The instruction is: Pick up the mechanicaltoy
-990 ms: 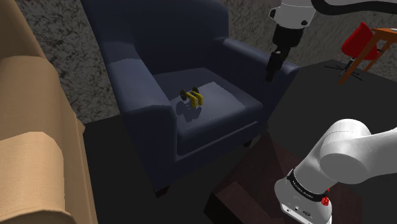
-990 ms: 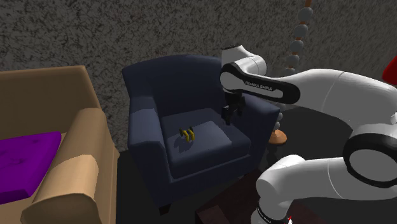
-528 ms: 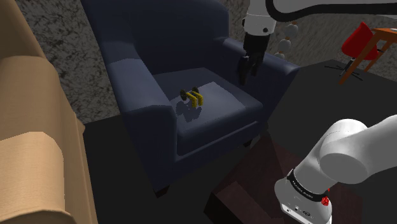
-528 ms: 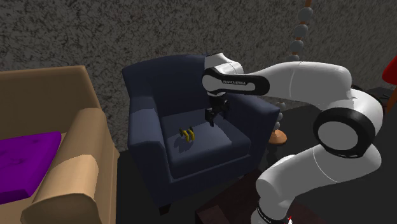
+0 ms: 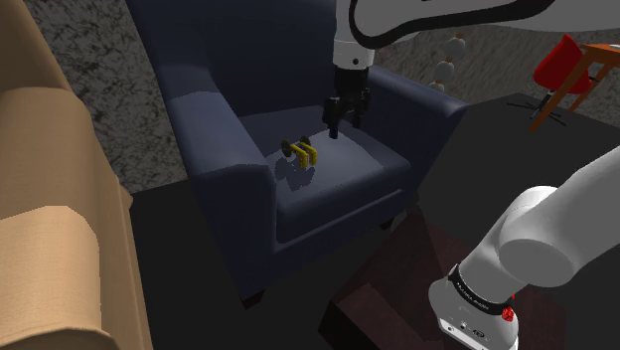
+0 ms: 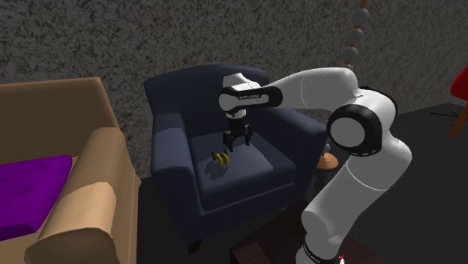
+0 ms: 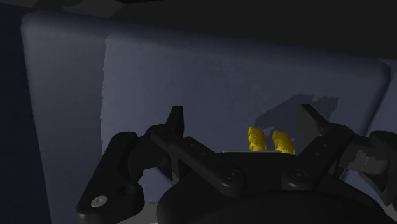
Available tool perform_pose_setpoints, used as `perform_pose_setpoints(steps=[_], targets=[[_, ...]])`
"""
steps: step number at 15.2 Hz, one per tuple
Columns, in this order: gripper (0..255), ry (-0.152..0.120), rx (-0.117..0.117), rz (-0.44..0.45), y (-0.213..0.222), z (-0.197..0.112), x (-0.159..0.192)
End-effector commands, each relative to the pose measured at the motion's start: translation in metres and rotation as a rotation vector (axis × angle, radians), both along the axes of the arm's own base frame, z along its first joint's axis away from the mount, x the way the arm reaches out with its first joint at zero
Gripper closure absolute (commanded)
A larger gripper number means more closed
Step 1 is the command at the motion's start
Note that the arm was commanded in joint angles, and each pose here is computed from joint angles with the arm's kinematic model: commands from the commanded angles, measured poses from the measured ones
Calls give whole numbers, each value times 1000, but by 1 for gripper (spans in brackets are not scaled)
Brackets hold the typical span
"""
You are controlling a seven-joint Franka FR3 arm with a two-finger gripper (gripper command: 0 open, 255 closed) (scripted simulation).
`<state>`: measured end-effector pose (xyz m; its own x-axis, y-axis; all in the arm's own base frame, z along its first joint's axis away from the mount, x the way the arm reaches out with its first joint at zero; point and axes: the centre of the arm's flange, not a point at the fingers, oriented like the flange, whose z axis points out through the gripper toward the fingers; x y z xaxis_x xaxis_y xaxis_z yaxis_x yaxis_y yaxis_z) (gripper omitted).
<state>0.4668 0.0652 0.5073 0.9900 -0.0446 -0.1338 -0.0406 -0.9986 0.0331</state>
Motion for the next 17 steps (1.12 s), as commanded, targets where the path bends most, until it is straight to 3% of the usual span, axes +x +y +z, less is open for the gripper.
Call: perform_pose_setpoints(steps=[1,8,17], targets=[[0,12,15,-26,7,-13,22],[0,52,63,-111,27,-60,102],[0,53,65,-114,28,-102,105]])
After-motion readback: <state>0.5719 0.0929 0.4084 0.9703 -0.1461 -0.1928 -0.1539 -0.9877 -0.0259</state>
